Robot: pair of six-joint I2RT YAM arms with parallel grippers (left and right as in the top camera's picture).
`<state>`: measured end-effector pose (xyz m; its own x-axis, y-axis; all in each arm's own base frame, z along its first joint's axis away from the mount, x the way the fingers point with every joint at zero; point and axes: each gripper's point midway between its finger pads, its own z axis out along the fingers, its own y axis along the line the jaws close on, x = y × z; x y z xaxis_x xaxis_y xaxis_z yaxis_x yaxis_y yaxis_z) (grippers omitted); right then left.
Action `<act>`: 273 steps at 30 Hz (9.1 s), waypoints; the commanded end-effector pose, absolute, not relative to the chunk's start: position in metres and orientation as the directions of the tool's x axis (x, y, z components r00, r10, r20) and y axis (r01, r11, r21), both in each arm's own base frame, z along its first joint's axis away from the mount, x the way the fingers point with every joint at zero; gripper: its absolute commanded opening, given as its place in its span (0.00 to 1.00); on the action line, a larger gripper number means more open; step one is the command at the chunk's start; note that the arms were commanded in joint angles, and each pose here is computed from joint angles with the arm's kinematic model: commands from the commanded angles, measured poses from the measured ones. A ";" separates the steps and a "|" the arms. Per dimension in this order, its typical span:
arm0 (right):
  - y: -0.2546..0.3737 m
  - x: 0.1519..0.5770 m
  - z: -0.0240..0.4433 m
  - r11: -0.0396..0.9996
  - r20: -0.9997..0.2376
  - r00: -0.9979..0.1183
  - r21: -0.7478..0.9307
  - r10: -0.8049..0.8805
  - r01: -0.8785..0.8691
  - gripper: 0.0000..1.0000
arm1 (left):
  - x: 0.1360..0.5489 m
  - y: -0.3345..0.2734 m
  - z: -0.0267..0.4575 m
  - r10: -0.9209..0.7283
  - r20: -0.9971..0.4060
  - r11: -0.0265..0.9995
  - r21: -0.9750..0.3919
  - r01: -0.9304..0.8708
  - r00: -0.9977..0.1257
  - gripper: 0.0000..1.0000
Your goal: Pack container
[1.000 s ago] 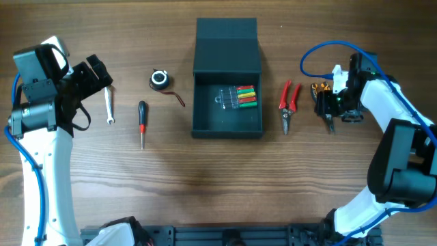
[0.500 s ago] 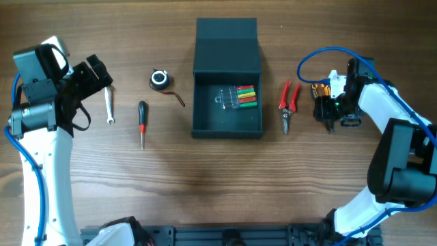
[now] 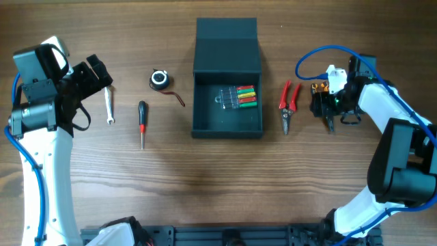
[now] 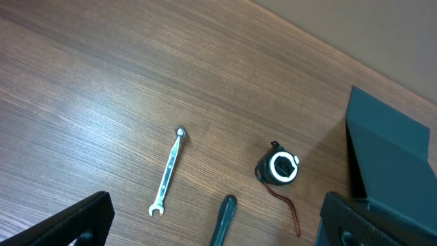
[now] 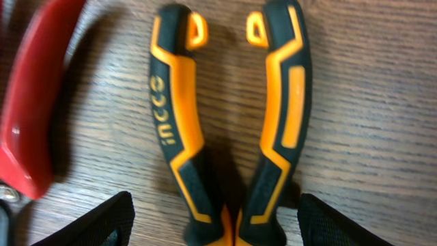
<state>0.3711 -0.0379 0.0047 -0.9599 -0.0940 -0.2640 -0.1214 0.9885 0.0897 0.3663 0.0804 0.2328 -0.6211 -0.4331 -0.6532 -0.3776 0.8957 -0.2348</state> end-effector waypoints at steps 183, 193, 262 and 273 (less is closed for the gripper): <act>0.024 0.368 -0.021 0.942 -0.181 -0.924 0.074 0.336 0.328 0.26 | 0.369 0.085 0.241 -0.419 -0.672 0.900 -0.220 -0.375 -0.611 1.00; 0.008 0.353 -0.023 0.943 -0.153 -0.934 -0.032 0.323 0.332 0.23 | 0.369 0.085 0.241 -0.419 -0.672 0.900 -0.220 -0.375 -0.611 1.00; 0.251 0.388 0.091 0.272 -0.192 -0.232 -0.221 -0.954 -0.937 0.23 | 0.369 0.085 0.241 -0.419 -0.672 0.900 -0.220 -0.375 -0.611 1.00; 0.091 0.482 0.278 0.988 -0.732 -0.680 0.134 0.044 -0.081 0.71 | 0.369 0.085 0.241 -0.419 -0.672 0.900 -0.220 -0.375 -0.611 1.00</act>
<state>0.4741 0.1578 0.2680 -0.5701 -0.3809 -0.7280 -0.4196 0.8967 -0.1405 0.3663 0.0804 0.2329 -0.6211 -0.4331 -0.6532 -0.3776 0.8957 -0.2348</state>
